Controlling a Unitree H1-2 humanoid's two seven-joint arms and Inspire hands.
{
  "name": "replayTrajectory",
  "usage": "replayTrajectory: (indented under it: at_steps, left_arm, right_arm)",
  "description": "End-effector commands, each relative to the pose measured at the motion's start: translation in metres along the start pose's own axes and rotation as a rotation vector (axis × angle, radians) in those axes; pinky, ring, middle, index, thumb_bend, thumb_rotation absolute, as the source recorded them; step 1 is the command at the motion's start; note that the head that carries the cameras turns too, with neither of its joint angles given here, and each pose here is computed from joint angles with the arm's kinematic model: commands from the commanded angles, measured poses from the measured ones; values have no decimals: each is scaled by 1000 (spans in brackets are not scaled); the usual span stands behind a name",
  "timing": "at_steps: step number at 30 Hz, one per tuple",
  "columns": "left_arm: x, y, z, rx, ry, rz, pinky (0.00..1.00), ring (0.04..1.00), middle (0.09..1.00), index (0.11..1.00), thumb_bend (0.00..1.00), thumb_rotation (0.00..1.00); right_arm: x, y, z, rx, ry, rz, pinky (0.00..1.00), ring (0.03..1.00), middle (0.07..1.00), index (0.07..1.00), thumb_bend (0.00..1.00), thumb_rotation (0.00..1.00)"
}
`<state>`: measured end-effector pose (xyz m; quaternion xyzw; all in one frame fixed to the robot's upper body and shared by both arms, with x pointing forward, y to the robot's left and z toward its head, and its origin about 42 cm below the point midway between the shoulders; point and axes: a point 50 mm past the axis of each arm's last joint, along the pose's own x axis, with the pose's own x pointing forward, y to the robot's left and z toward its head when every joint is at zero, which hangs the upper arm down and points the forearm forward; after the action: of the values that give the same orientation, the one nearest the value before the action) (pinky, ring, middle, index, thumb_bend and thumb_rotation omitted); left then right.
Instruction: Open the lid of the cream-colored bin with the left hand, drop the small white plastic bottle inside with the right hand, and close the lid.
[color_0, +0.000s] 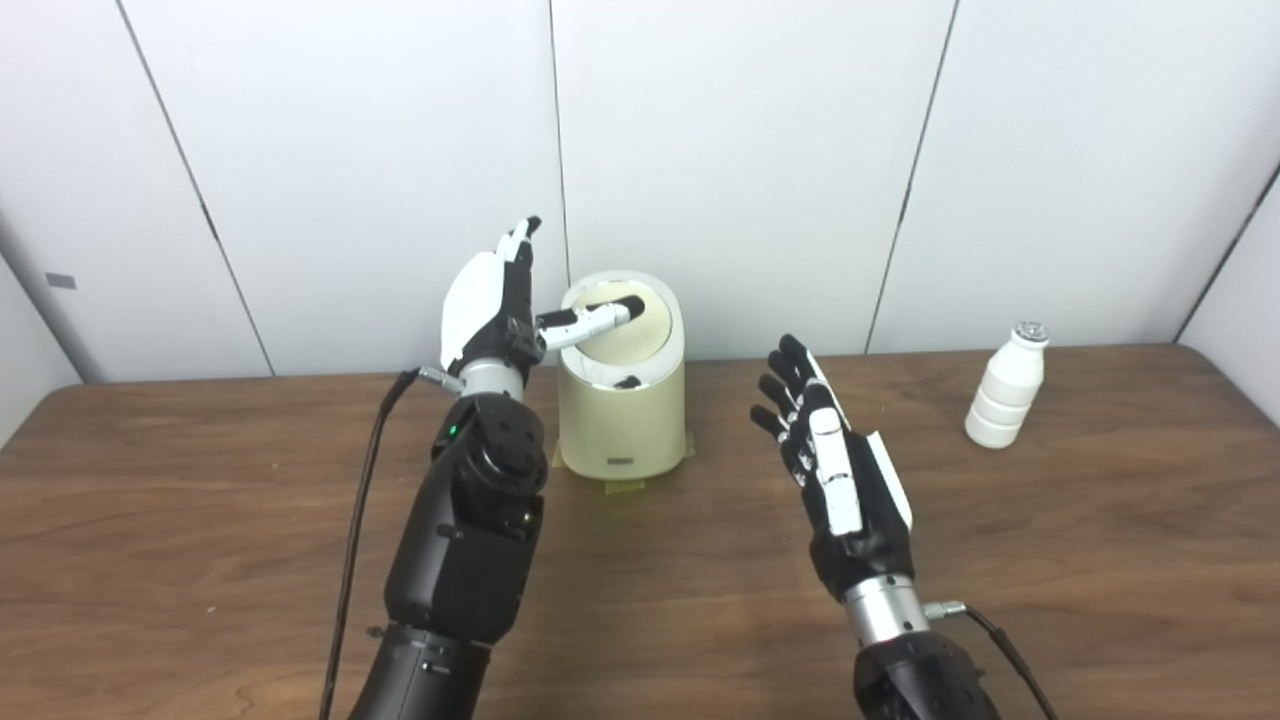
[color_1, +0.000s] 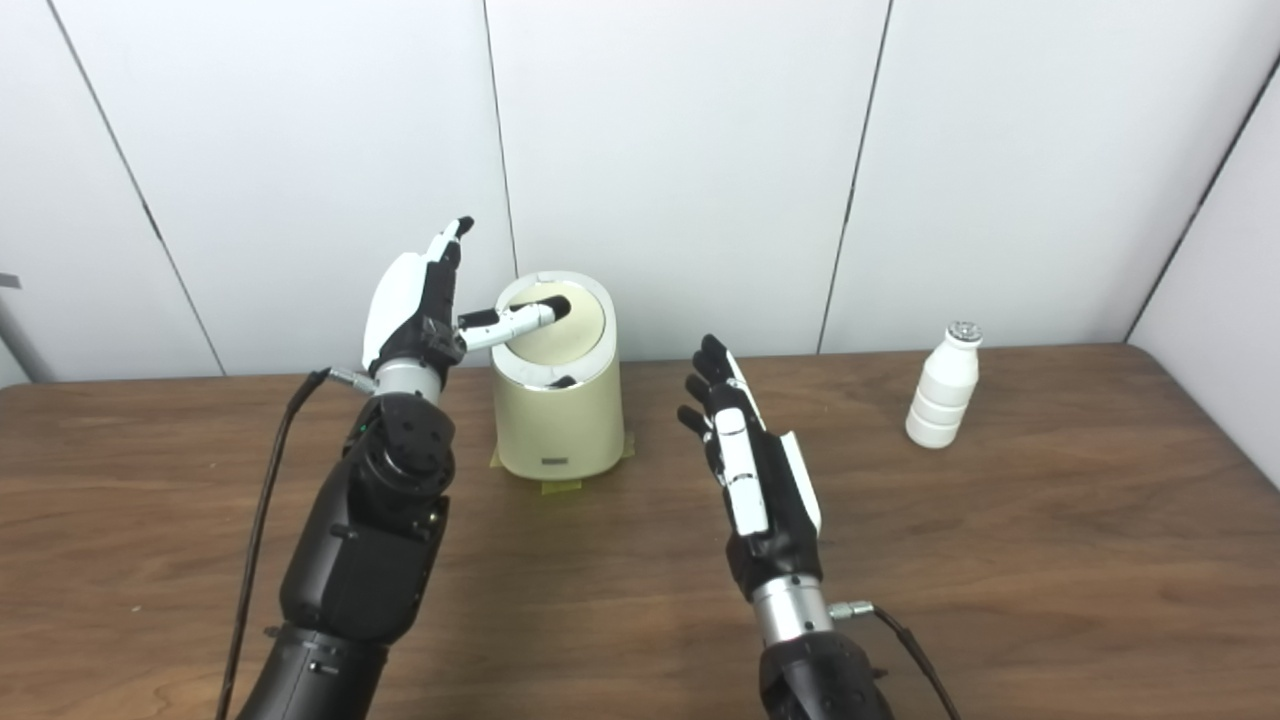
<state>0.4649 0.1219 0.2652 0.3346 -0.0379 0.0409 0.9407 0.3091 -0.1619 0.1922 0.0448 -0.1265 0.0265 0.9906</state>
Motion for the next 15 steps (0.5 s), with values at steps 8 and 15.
replayTrajectory:
  at_steps: [8,15]
  left_arm:
    - [9,-3,27,17,-49,28,1000,1000,1000,1000,946,295]
    - [11,-9,23,70,-36,37,1000,1000,1000,1000,941,227]
  right_arm:
    - [6,5,19,13,-77,17,911,950,959,948,149,1000]
    - [6,6,19,16,-71,16,912,951,961,950,146,1000]
